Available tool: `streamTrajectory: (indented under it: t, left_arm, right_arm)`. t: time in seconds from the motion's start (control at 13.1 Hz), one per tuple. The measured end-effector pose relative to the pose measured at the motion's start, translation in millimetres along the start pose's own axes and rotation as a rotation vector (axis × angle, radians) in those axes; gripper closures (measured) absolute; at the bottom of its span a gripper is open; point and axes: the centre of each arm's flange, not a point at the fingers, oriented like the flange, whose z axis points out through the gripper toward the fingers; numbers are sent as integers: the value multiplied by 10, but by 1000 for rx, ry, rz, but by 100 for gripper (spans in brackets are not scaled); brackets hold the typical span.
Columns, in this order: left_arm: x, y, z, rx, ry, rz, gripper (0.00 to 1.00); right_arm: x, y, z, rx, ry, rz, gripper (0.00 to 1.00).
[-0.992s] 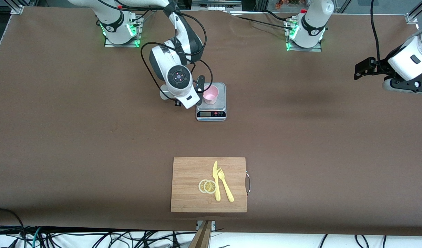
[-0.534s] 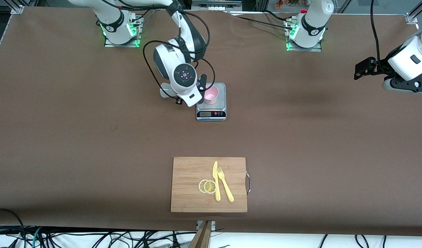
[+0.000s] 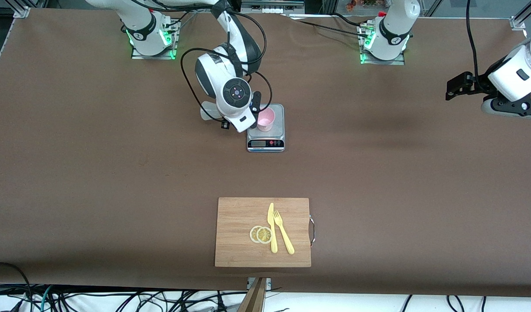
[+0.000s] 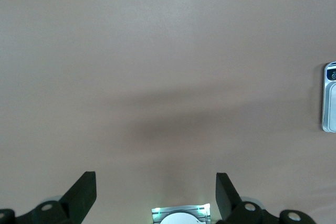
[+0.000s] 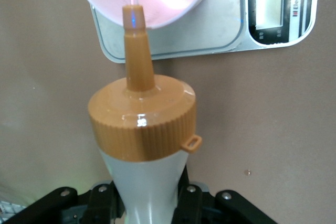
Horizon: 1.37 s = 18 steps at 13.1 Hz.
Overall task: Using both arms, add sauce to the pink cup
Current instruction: 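Tilt the bottle nozzle over the cup rim with the right gripper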
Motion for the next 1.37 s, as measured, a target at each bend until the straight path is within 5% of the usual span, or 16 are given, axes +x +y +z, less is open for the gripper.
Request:
streamTrajectory:
  t: [1.07,1.37]
  left_arm:
    - [0,0,0,0,0,0,0]
    - [0,0,0,0,0,0,0]
  right_arm:
    - [112,-7,13,-11,-37,15,64]
    - [82,27,-24,-14,-36,22,56]
